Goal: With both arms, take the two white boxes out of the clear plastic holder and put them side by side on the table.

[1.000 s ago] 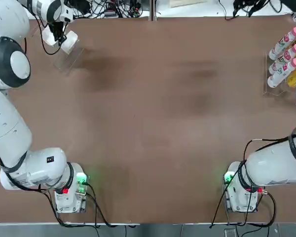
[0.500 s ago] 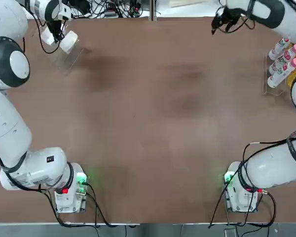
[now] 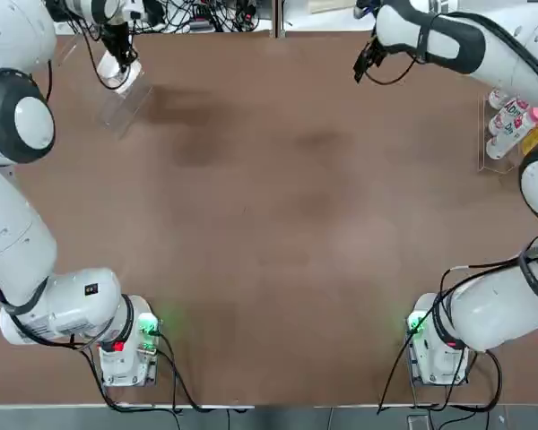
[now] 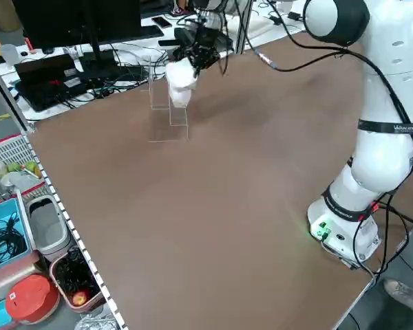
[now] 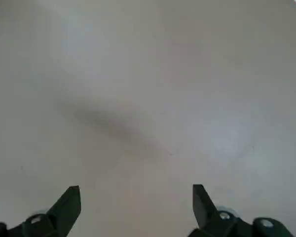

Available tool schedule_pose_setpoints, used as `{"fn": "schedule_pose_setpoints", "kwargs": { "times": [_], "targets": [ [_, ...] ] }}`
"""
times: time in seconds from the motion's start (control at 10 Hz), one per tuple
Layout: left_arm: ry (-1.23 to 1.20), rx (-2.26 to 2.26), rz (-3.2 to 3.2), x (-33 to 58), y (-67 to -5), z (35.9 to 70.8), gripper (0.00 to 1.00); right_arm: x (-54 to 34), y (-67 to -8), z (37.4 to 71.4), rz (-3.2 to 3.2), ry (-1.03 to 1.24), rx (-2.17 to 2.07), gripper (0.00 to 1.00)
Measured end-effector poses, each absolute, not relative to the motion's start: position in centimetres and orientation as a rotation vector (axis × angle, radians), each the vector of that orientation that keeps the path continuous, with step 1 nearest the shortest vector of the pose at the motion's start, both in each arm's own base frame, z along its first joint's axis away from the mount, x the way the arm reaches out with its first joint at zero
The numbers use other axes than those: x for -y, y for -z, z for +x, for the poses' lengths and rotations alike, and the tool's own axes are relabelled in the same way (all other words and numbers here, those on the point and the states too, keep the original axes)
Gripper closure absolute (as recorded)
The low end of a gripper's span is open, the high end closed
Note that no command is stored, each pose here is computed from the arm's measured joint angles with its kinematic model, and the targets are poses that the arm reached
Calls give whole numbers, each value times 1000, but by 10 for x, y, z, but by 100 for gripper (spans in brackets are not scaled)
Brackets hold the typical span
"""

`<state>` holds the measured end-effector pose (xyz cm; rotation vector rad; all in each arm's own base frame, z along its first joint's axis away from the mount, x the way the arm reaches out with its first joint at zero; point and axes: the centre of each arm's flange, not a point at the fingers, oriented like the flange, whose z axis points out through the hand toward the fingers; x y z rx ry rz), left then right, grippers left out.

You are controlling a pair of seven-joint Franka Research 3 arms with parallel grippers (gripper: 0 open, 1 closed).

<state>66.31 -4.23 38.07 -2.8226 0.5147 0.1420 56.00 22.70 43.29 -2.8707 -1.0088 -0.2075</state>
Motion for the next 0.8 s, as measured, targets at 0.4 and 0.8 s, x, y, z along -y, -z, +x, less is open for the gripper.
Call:
{"fn": "schedule_pose_setpoints", "kwargs": {
  "times": [0.4,0.8],
  "targets": [
    [-206,-248,-2912,200,-389,610,98,-264,-374,527,-2700,372,1440,0],
    [-284,-176,-2910,332,-355,540,98,-297,-332,488,-2637,424,1546,0]
  ]
}}
